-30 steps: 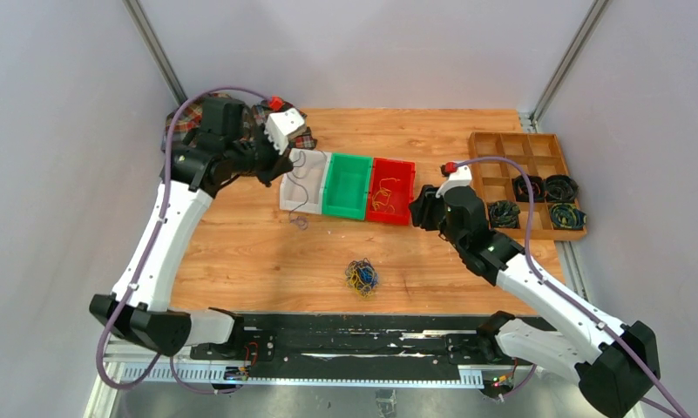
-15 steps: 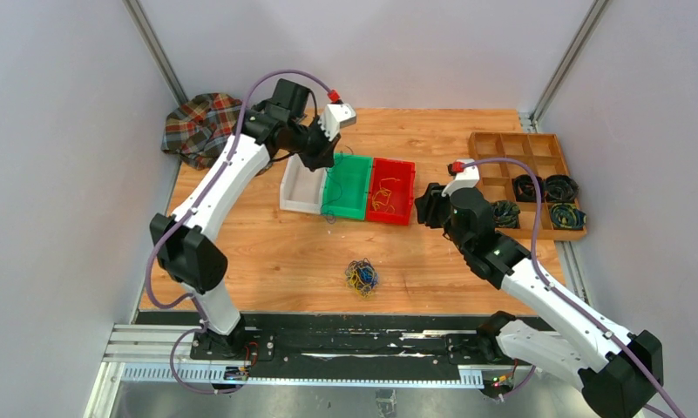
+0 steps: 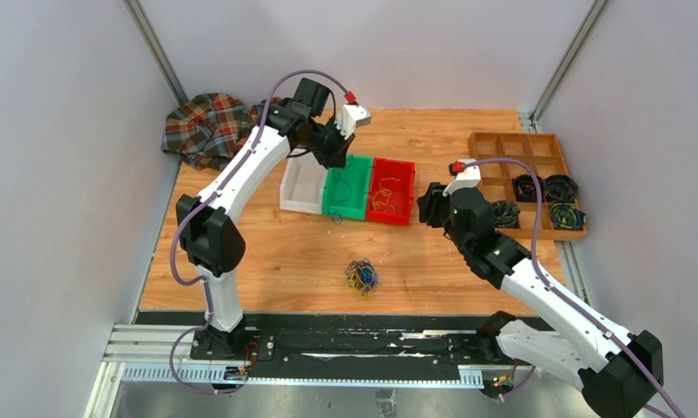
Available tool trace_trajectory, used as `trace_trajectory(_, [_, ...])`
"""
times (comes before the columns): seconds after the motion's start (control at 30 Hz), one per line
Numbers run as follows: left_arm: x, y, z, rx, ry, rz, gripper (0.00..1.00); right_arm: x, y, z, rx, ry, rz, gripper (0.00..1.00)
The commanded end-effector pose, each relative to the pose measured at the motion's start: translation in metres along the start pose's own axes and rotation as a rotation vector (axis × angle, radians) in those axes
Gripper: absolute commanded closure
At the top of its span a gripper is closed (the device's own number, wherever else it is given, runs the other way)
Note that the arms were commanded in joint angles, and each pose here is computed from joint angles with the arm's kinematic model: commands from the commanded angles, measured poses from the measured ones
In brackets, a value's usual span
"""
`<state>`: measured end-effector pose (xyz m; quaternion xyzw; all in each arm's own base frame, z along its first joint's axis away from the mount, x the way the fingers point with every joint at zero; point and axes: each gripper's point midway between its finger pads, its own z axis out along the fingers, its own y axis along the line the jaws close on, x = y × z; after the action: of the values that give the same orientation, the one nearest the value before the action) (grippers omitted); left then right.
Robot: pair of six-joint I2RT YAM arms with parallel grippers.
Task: Untangle the cables
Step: Place the cable in the bin.
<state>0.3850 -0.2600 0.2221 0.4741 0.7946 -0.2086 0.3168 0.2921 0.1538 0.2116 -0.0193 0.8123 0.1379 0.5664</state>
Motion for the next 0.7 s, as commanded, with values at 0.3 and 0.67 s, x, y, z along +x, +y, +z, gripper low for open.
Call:
trace_trajectory(0.3, [-0.009,0.048,0.054,-0.085,0.045,-0.021,0.99,-0.012,-0.012,0.002,0.066,-0.028,-0.016,0.57])
trace_trajectory(0.67, [-0.034,0.083,0.065,-0.188,0.007,0.052,1.00,0.000,-0.007,0.018,0.058,0.003,-0.021,0.58])
